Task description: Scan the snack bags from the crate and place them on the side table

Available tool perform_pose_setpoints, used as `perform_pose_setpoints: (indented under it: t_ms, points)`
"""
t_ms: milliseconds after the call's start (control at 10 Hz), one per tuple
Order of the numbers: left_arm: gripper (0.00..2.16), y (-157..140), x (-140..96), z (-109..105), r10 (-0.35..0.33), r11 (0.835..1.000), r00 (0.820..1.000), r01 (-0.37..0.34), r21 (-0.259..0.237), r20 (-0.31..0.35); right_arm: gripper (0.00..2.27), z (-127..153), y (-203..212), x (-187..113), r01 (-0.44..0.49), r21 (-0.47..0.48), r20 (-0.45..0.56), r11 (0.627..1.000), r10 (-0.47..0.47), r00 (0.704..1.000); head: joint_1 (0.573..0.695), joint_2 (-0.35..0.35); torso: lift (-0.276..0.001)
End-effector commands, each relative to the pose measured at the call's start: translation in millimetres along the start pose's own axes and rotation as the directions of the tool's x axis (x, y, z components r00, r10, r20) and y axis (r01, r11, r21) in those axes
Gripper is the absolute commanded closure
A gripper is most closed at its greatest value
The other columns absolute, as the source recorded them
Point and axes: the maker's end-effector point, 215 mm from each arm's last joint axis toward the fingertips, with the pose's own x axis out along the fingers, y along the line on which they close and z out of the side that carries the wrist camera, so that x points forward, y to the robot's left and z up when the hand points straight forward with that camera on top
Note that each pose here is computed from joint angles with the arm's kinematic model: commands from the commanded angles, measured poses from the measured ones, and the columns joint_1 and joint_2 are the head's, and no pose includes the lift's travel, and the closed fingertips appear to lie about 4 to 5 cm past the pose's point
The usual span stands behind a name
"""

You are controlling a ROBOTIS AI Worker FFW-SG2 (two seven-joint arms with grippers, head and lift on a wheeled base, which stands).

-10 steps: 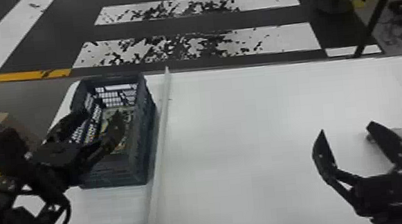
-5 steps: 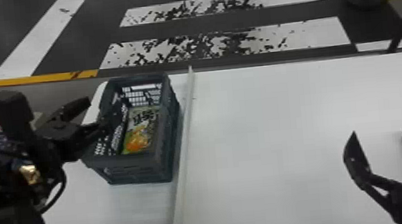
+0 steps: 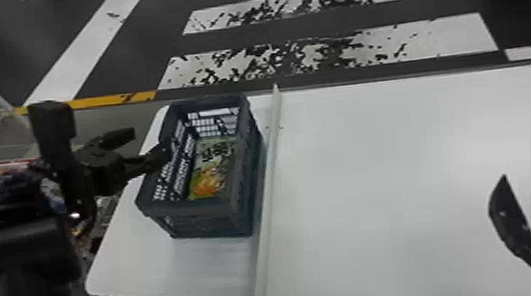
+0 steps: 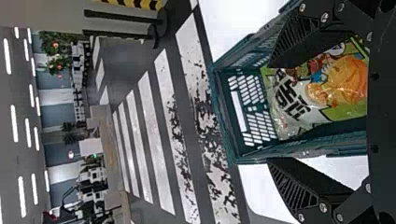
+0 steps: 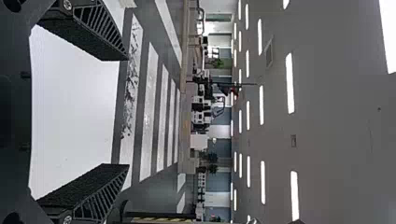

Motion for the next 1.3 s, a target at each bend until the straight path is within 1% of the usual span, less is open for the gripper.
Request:
perform_pose_setpoints:
  t_ms: [0, 100, 200, 300, 400, 500, 600, 700, 800, 1000, 1200]
  points:
    - [0.18, -0.3, 19.6, -4.8, -0.016, 0.998, 0.998, 0.02, 0.055, -0.064, 0.06, 2.8, 0.8, -2.7, -0.002, 0.0, 0.004, 1.0, 0.002, 1.0, 0.695, 0.272, -0.094]
    - [0.18, -2.4, 29.0, -8.8, -0.029, 0.995, 0.994, 0.039, 0.088, -0.105, 0.06, 3.7, 0.8, -5.5, -0.002, -0.002, 0.007, 1.0, 0.002, 1.0, 0.695, 0.265, -0.094]
    - [0.18, -9.8, 40.4, -11.1, -0.063, 0.992, 0.989, 0.077, 0.105, -0.134, 0.06, 4.5, -0.6, -6.7, -0.001, -0.005, 0.006, 1.0, 0.001, 1.0, 0.695, 0.259, -0.094]
    - [0.18, -11.5, 51.8, -15.7, -0.07, 0.988, 0.982, 0.092, 0.121, -0.175, 0.06, 6.2, -0.4, -7.9, -0.001, -0.005, 0.01, 1.0, 0.001, 1.0, 0.695, 0.253, -0.094]
    - [0.18, -14.9, 61.4, -17.1, -0.091, 0.982, 0.973, 0.122, 0.142, -0.211, 0.06, 6.1, -0.8, -9.1, -0.001, -0.005, 0.01, 1.0, 0.001, 1.0, 0.695, 0.243, -0.094]
    - [0.18, -21.9, 70.9, -23.2, -0.106, 0.975, 0.961, 0.151, 0.163, -0.254, 0.06, 8.3, -2.5, -9.6, 0.002, -0.007, 0.016, 1.0, -0.001, 1.0, 0.695, 0.233, -0.094]
    - [0.18, -25.9, 80.8, -30.3, -0.107, 0.969, 0.949, 0.166, 0.181, -0.296, 0.06, 9.0, -3.3, -9.5, 0.003, -0.008, 0.017, 1.0, -0.003, 1.0, 0.695, 0.229, -0.094]
    - [0.18, -32.5, 90.1, -36.7, -0.126, 0.964, 0.935, 0.195, 0.182, -0.331, 0.06, 9.0, -4.2, -9.6, 0.003, -0.009, 0.017, 1.0, -0.003, 1.0, 0.695, 0.221, -0.094]
    - [0.18, -36.7, 99.1, -42.9, -0.131, 0.958, 0.92, 0.214, 0.192, -0.37, 0.06, 9.1, -5.8, -9.8, 0.005, -0.006, 0.017, 1.0, -0.004, 1.0, 0.695, 0.213, -0.094]
    - [0.18, -38.4, 116.1, -60.6, -0.114, 0.952, 0.889, 0.226, 0.208, -0.443, 0.06, 9.9, -8.6, -9.6, 0.004, -0.003, 0.019, 1.0, -0.004, 1.0, 0.695, 0.2, -0.094]
    - [0.18, -44.0, 130.7, -72.2, -0.109, 0.943, 0.861, 0.248, 0.223, -0.497, 0.06, 8.9, -11.9, -8.4, 0.006, -0.005, 0.016, 1.0, -0.006, 1.0, 0.695, 0.192, -0.094]
